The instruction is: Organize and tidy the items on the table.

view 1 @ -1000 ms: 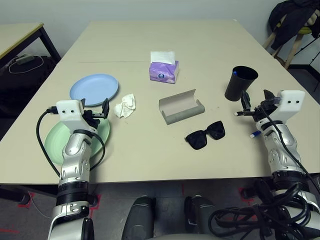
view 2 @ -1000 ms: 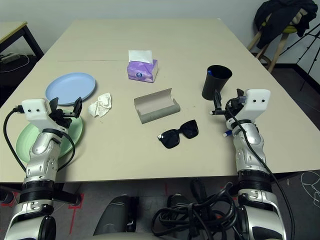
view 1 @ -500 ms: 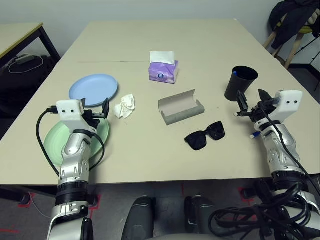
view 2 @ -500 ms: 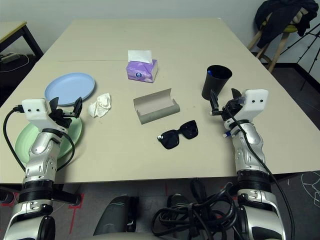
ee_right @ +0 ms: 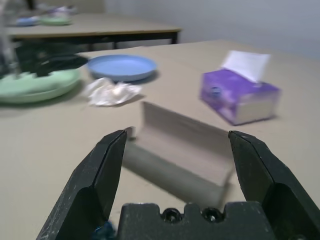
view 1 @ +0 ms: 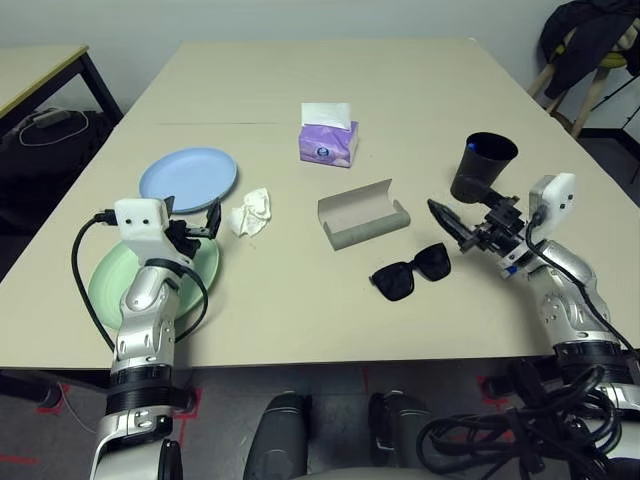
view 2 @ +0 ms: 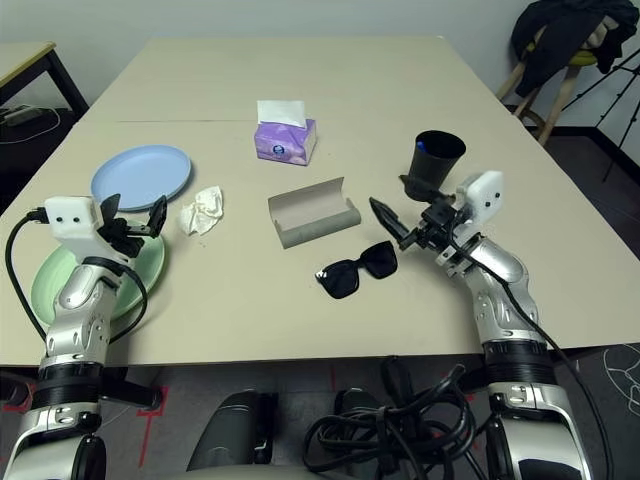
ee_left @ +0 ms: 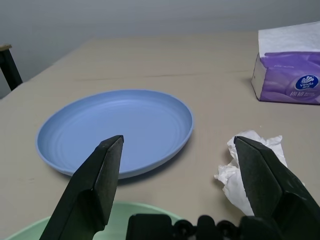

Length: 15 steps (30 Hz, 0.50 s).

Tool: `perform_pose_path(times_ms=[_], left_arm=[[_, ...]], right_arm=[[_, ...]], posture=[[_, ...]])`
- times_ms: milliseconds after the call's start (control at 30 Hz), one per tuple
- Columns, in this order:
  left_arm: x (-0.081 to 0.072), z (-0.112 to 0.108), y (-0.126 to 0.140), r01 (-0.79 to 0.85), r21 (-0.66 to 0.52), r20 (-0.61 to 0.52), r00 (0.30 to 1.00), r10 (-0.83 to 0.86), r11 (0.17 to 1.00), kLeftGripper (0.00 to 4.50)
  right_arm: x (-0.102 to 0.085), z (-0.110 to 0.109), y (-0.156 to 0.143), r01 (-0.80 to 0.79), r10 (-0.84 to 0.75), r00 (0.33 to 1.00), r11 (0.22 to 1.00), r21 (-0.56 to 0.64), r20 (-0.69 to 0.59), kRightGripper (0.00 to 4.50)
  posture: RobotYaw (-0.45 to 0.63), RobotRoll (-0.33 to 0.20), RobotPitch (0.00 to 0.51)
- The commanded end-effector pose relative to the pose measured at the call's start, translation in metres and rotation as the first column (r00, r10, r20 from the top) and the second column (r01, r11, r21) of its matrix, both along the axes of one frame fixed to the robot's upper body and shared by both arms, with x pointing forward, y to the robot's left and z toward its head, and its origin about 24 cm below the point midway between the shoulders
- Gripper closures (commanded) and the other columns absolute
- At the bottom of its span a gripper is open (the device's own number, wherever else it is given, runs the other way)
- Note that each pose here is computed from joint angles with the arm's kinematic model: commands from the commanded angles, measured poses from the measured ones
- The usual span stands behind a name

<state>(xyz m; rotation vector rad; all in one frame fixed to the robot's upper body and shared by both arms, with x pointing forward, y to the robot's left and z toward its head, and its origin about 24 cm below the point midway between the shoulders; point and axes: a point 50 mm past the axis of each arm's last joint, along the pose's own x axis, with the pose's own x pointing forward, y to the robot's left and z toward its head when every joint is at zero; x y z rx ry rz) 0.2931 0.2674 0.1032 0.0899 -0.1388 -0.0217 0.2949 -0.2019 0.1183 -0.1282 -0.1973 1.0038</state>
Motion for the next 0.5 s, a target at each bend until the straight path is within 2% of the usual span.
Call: perform_pose_path(times_ms=[33, 167, 333, 500], left_arm=[[-0.004, -0.001, 0.001, 0.011, 0.014, -0.017, 1.000, -0.010, 1.000, 0.00], [-0.006, 0.000, 0.001, 0.016, 0.018, -0.026, 1.000, -0.016, 1.000, 0.00], [-0.009, -0.003, -0.001, 0.069, -0.018, -0.111, 0.991, -0.071, 0.997, 0.00], [-0.012, 0.007, 0.001, 0.121, -0.045, -0.178, 0.976, -0.127, 0.992, 0.00]], right_arm=[[-0.007, 0.002, 0.009, -0.155, 0.154, 0.988, 0.987, -0.042, -0.008, 0.02], [-0.011, 0.002, 0.011, -0.228, 0.227, 0.974, 0.971, -0.071, -0.023, 0.02], [-0.023, 0.000, 0.017, -0.348, 0.342, 0.938, 0.928, -0.135, -0.063, 0.02], [-0.026, -0.002, 0.018, -0.373, 0.367, 0.928, 0.911, -0.173, -0.068, 0.02]], posture=[[0.17, 0.000, 0.073], [0.18, 0.000, 0.074], [0.18, 0.000, 0.075], [0.19, 0.000, 0.078]])
